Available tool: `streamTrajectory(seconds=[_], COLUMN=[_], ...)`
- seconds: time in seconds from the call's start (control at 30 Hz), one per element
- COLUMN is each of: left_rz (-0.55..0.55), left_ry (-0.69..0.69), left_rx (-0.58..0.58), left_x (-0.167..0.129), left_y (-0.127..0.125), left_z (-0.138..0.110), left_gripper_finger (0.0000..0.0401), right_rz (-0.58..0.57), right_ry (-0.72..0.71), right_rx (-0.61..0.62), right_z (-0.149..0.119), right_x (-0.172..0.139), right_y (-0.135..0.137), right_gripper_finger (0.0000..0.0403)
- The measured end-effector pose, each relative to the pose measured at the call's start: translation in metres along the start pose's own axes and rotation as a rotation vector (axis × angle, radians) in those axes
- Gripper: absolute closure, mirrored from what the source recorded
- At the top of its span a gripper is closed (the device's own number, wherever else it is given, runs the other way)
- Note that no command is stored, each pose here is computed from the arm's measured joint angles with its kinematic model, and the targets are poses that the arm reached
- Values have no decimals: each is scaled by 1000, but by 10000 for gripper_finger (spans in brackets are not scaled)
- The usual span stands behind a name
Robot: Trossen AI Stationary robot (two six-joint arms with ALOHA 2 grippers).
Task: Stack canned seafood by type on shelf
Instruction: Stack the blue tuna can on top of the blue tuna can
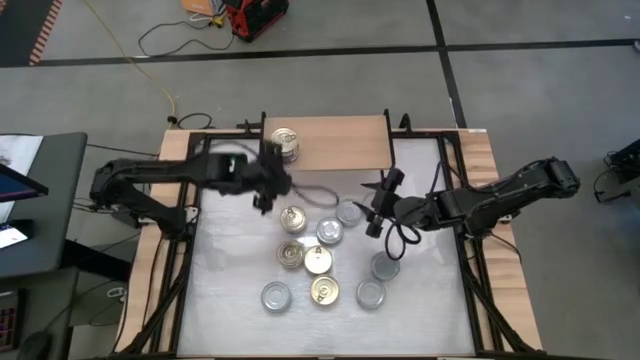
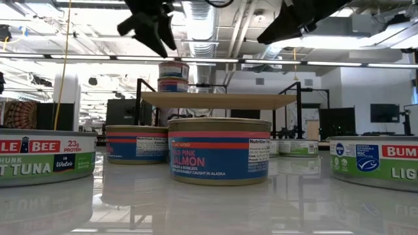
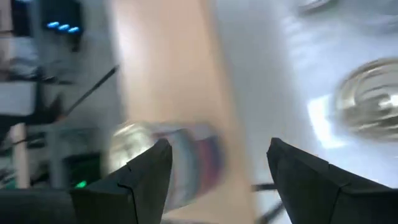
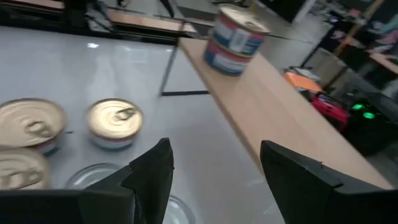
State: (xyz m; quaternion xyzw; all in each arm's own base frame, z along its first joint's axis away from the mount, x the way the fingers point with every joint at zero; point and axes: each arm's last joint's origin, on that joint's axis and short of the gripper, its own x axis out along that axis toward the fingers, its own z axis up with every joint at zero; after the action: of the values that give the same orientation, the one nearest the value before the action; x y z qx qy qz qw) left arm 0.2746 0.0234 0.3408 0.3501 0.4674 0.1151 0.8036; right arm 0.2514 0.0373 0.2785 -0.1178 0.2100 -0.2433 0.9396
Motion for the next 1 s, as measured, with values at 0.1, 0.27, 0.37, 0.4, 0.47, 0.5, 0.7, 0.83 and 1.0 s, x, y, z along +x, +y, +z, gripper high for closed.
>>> streamTrajectory(seconds=[0.1,0.27,0.37,0.4,0.47,0.5,0.7,0.83,1.0], left_rz=[-102,-240,-304,-329,-350,-355,-375,-378,-437], left_ry=[-55,-111,-165,-176,-197,-203,-96,-12,25], left_rx=[-33,-154,-282,-322,-415,-470,-771,-948,-1144], left_x=[-7,-13,-9,-6,-1,2,21,31,42], left_y=[-31,-79,-102,-110,-121,-126,-143,-152,-164], left_z=[9,16,18,18,16,15,-3,-15,-26], left_gripper_finger=[149,149,149,149,149,149,151,161,183], right_rz=[15,47,105,113,123,127,146,158,157], right_ry=[34,71,69,66,61,57,18,-4,-20], right_rx=[-5,11,19,22,30,30,48,45,33], right_z=[-4,-8,-8,-8,-8,-7,-4,-1,0], right_x=[0,-1,-4,-5,-6,-7,-12,-14,-14], right_y=[0,2,7,8,10,11,16,18,19], right_gripper_finger=[129,129,129,129,129,129,129,129,129])
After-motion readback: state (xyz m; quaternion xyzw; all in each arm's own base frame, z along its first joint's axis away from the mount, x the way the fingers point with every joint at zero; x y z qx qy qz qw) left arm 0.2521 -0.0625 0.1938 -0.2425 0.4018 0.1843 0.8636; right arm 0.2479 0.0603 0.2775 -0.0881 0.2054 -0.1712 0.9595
